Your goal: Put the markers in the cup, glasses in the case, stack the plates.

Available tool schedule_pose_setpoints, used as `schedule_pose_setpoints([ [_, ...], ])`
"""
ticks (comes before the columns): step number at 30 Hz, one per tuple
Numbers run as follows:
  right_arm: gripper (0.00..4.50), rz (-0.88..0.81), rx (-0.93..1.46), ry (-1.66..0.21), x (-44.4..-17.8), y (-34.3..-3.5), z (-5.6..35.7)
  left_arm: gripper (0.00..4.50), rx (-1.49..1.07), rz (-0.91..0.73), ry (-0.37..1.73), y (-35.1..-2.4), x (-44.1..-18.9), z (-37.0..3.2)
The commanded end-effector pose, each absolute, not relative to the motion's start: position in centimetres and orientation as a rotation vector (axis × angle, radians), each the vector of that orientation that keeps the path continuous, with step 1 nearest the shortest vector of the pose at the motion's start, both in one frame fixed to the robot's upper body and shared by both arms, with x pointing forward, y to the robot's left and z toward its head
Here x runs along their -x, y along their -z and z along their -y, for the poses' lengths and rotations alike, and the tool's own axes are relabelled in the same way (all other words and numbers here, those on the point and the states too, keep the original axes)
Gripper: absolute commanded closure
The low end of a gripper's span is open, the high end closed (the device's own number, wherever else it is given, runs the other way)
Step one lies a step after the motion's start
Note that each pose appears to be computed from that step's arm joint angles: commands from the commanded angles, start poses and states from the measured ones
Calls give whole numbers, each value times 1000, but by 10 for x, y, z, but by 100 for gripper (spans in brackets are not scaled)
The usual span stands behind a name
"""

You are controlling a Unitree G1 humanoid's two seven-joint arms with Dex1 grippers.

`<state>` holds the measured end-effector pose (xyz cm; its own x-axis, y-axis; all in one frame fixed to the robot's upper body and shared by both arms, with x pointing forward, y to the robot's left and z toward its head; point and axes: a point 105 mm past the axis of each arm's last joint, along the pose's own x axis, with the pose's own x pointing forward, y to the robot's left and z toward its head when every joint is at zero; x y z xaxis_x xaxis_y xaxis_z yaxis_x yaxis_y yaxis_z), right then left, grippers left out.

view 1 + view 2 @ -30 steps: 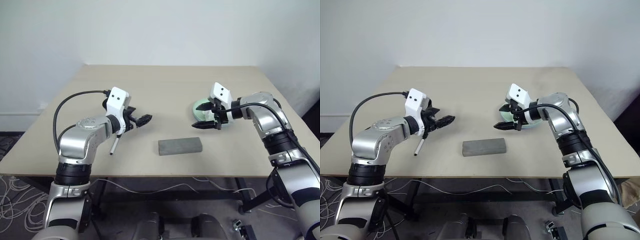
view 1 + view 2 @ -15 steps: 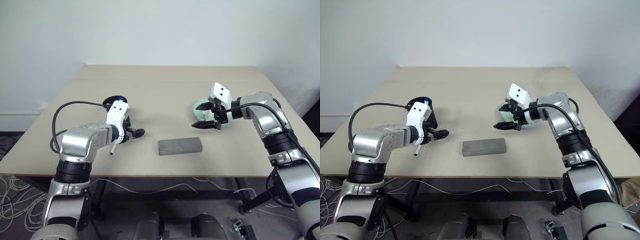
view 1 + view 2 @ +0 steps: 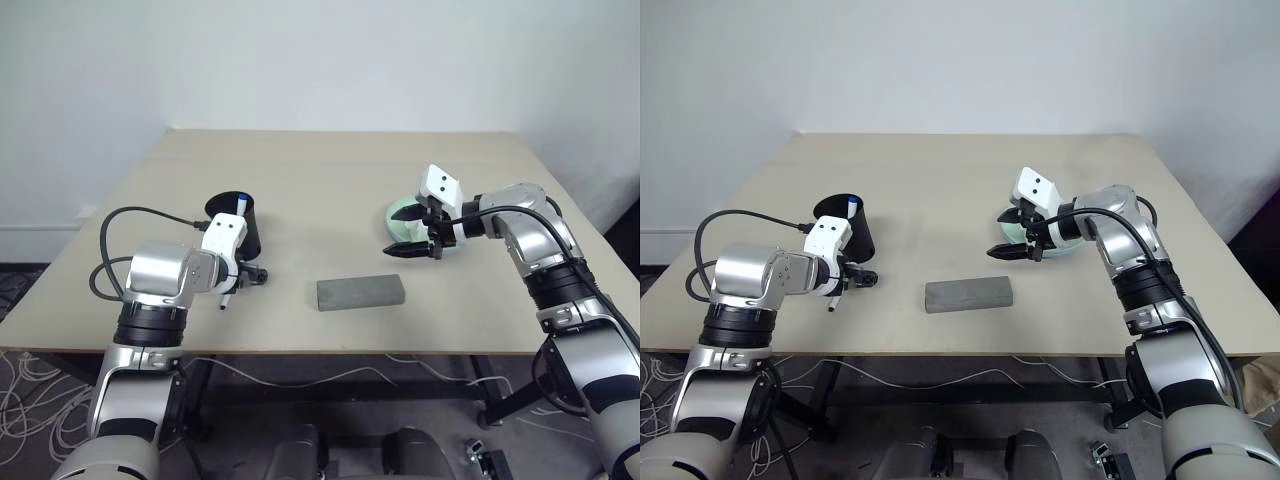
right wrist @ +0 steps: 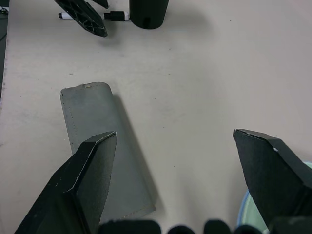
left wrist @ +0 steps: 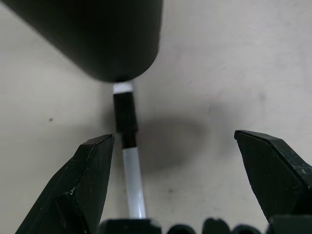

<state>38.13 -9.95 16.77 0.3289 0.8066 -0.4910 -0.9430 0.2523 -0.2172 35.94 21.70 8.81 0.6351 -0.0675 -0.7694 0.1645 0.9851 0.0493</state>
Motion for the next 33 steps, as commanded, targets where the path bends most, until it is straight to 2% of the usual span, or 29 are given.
schedule_pose_setpoints([
  [1, 36, -250, 547, -1220, -382, -183, 96, 31, -117, -811, 83, -105, -369, -224],
  [7, 36, -250, 546, -1220, -381, -184, 96, 31, -96, -829, 12, -96, -372, -235],
  [10, 36, -250, 546, -1219, -381, -184, 96, 86, -97, -834, 1, -94, -373, -237],
  [20, 36, -248, 545, -1217, -381, -184, 96, 432, -122, -849, -30, -89, -373, -244],
  [29, 36, -247, 545, -1217, -382, -185, 95, 439, -168, -866, -8, -89, -371, -244],
  [33, 36, -248, 545, -1216, -382, -185, 95, 439, -200, -896, 64, -89, -365, -236],
])
